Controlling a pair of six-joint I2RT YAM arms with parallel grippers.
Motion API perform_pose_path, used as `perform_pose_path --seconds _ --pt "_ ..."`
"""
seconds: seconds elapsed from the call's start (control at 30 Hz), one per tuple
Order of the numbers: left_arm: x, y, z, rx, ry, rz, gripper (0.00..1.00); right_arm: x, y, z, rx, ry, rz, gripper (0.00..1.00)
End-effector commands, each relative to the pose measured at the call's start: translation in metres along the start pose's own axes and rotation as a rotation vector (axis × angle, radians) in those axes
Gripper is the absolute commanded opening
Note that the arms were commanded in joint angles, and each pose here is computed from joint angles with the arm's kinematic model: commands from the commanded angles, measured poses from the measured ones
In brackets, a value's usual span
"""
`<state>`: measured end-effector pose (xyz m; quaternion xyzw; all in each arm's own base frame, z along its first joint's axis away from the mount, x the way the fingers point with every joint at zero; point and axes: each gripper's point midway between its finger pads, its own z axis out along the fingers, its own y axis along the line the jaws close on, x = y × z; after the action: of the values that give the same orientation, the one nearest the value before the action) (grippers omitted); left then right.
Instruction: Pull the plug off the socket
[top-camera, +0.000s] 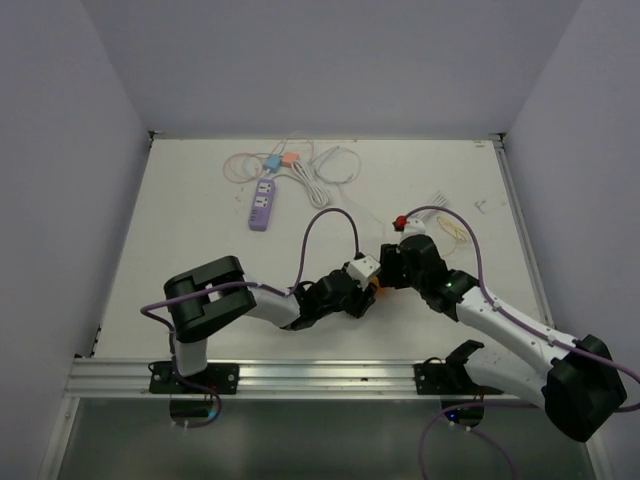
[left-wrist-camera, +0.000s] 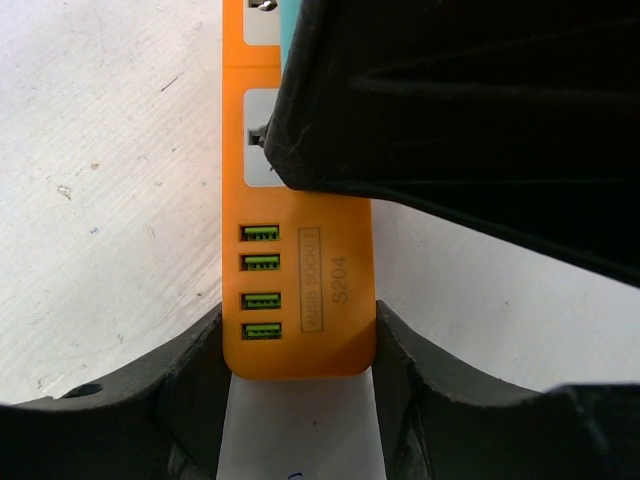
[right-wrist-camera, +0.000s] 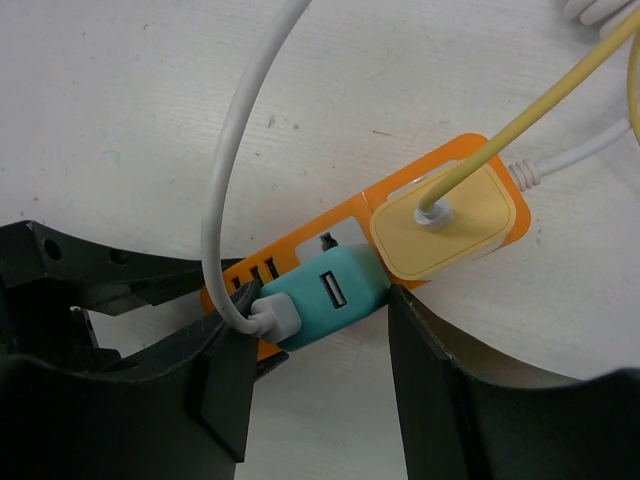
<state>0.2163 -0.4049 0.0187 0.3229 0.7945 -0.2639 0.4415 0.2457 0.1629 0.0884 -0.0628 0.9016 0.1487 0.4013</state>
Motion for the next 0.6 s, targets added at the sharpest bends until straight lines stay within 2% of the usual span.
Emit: perform_pose_path --seconds 0.0,0.17,0.4,0.57 --pt "0.028 0.012 -0.001 -0.038 0.104 -0.028 0.0 -0.065 0.042 -0.025 -0.136 -0.158 0.091 0.0" --pt "0.028 0.011 0.0 -0.034 0.108 -0.028 0.0 -0.073 0.035 -0.029 -0.091 -0.19 0.15 0.0" --pt "0.029 0.011 -0.001 -0.034 0.108 -0.028 0.0 -0.069 0.029 -0.026 -0.07 -0.188 0.152 0.0" --pt "0.033 0.011 0.002 -0.033 0.125 -0.027 0.0 -0.072 0.049 -0.026 -0.203 -0.225 0.017 0.0"
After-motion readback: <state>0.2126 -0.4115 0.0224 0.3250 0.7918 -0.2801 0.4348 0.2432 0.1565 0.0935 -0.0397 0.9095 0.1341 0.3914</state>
